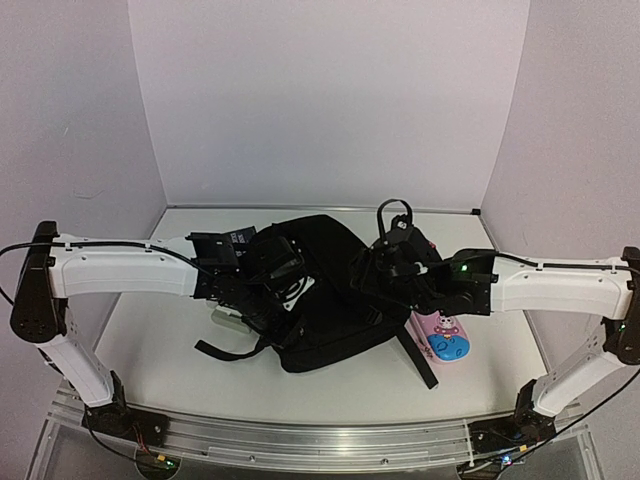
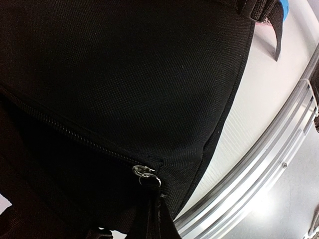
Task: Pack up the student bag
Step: Zip the student bag at the center of the board.
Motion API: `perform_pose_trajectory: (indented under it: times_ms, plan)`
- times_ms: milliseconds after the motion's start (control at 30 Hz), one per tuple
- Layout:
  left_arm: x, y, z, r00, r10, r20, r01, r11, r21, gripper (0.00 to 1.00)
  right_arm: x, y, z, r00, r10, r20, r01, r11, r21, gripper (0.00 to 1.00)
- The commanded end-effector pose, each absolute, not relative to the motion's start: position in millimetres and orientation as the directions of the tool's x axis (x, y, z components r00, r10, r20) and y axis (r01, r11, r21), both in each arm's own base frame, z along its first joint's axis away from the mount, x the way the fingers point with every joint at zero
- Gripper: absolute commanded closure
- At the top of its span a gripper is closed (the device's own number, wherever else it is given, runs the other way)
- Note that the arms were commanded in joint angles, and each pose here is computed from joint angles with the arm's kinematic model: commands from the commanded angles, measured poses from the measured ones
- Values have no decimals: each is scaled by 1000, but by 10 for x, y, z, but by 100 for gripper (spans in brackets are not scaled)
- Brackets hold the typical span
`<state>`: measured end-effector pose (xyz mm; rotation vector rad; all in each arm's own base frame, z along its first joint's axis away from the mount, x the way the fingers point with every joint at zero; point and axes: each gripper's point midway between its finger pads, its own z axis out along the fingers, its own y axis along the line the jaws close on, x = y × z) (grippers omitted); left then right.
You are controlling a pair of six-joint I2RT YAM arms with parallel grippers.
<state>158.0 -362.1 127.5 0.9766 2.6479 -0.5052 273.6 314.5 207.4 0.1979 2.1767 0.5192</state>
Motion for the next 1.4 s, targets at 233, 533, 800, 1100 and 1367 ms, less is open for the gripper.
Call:
perform_pose_trajectory:
  times_ms: [233,533,800,1100,1367]
  plan:
    - [1729,-3674,1785,-716,475,-512,649,722,-239,100,2424,3488,1972,-646,61,-761,-347,864,364,28]
    - [1738,-3710,1871,-738,436,-516,626,727,-282,100,2003,3985,1850,-577,-85,-812,-546,780,306,27]
    - [1777,-3673,1939,-766,384,-516,592,735,-331,100,1973,4248,1605,-538,-148,-830,-572,787,231,38]
    - [1775,-3672,1989,-784,356,-509,576,725,-379,100,1977,4308,1445,-526,-169,-834,-562,804,192,40]
    - [1796,-3656,1986,-795,337,-504,560,727,-397,100,2009,4387,1295,-514,-189,-836,-546,824,149,62]
